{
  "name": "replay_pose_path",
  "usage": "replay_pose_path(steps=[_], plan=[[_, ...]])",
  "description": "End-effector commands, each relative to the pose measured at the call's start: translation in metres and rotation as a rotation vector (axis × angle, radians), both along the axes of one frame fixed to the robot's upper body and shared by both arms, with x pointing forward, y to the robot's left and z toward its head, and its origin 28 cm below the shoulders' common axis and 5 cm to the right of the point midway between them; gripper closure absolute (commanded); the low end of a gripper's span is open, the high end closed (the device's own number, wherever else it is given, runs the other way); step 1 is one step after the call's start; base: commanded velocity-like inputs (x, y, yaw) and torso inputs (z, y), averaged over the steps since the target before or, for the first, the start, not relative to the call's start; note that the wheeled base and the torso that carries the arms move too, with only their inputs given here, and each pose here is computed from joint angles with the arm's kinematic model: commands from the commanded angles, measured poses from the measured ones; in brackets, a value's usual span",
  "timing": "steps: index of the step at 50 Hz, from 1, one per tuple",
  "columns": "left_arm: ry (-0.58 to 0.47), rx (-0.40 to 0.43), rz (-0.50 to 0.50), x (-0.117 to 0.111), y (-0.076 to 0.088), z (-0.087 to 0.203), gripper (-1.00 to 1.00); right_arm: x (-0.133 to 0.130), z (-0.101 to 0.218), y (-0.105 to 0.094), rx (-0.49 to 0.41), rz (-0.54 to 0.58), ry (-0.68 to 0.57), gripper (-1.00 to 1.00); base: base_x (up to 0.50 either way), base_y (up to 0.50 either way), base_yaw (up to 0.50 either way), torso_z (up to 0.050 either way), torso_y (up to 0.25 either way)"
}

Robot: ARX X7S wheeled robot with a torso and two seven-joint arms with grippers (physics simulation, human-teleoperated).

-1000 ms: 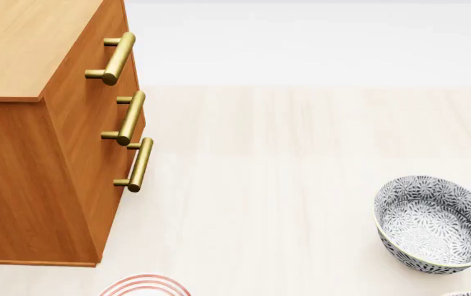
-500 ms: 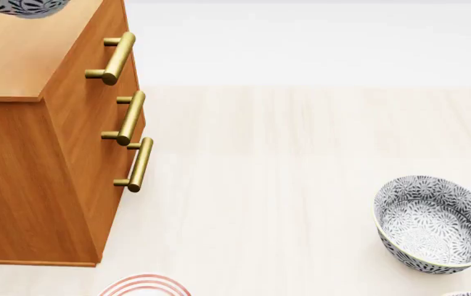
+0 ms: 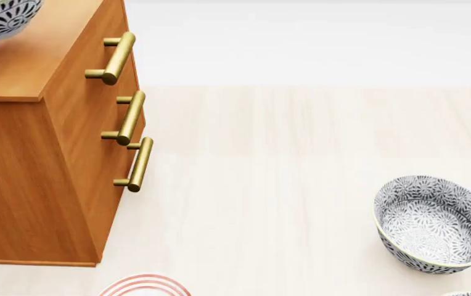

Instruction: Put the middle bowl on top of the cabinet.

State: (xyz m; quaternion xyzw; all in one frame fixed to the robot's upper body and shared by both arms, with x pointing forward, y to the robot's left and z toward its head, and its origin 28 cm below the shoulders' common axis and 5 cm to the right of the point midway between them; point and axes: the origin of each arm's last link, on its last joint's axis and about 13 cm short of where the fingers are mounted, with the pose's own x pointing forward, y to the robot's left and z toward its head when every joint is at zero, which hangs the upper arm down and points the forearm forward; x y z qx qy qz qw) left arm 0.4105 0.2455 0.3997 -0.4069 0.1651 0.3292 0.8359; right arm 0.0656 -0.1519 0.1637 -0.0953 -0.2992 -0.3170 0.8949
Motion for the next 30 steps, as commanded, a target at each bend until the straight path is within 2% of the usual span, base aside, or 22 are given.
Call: replay_pose_path(steps=[1,12,22,23,30], plan=[[-0.002,0.007,0.052,0.001,0.012,-0.004,1.00,0.001,-0.001,0.001,-0.001,0.005,0.003,-1.00,0.00,0.00,0.00,0.000,0.000],[0.046,0.047,0.096,0.005,0.015,-0.018,1.00,0.000,-0.001,0.002,-0.003,0.002,-0.002,-1.00,0.00,0.00,0.00,0.000,0.001],[0.071,0.078,0.096,0.007,0.013,-0.024,1.00,0.001,-0.001,0.002,-0.004,0.007,-0.002,-1.00,0.00,0.00,0.00,0.000,0.000],[0.083,0.087,0.095,0.007,0.013,-0.026,-1.00,0.002,-0.001,0.002,-0.005,0.008,-0.002,-1.00,0.00,0.00,0.00,0.000,0.000],[0.091,0.104,0.121,0.007,0.014,-0.025,-1.00,0.001,-0.001,0.002,-0.006,0.009,-0.004,-1.00,0.00,0.00,0.00,0.000,0.000]])
